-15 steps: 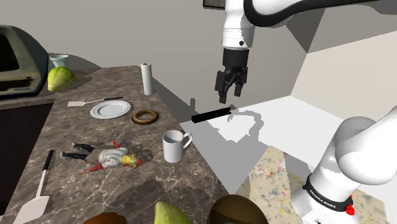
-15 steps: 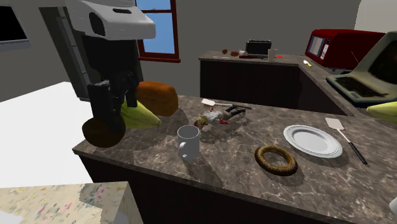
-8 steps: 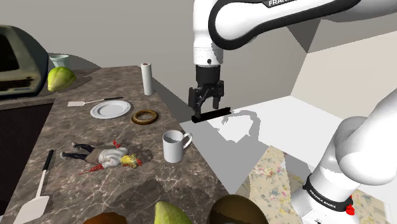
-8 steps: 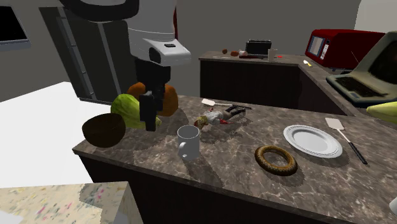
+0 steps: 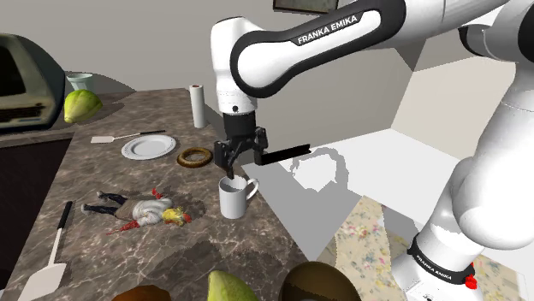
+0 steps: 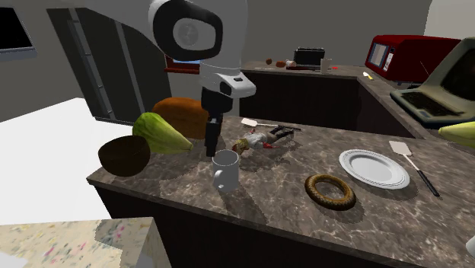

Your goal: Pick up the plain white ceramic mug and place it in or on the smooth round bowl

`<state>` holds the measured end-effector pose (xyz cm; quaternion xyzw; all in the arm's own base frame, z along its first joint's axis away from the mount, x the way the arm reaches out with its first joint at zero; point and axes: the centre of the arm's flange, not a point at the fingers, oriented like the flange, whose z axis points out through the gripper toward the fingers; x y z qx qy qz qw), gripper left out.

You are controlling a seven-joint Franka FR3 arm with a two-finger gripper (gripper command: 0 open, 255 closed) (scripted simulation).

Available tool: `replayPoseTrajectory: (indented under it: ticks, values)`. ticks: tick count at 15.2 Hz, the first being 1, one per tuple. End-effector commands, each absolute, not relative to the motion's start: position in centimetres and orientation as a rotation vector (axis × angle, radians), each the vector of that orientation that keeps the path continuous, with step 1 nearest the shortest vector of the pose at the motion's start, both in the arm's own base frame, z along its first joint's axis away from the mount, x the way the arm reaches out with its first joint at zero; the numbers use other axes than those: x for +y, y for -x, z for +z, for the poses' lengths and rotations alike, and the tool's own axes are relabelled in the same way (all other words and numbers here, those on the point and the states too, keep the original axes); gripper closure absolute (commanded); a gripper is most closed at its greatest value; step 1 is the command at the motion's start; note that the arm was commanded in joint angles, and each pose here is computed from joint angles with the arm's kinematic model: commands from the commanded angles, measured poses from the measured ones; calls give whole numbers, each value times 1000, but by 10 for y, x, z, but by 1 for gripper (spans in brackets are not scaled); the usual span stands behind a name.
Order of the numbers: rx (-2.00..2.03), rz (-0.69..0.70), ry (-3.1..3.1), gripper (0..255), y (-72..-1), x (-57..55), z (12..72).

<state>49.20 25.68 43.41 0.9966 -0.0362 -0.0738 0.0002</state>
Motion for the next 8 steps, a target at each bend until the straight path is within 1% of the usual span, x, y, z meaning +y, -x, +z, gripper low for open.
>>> replayPoseTrajectory:
  ticks: [1, 5, 8]
  values:
    - [-125, -243, -3124, 0, -506, 276, 416]
    - [-144, -265, -3110, 0, -533, 311, 386]
    - [-144, -265, -3110, 0, -531, 311, 371]
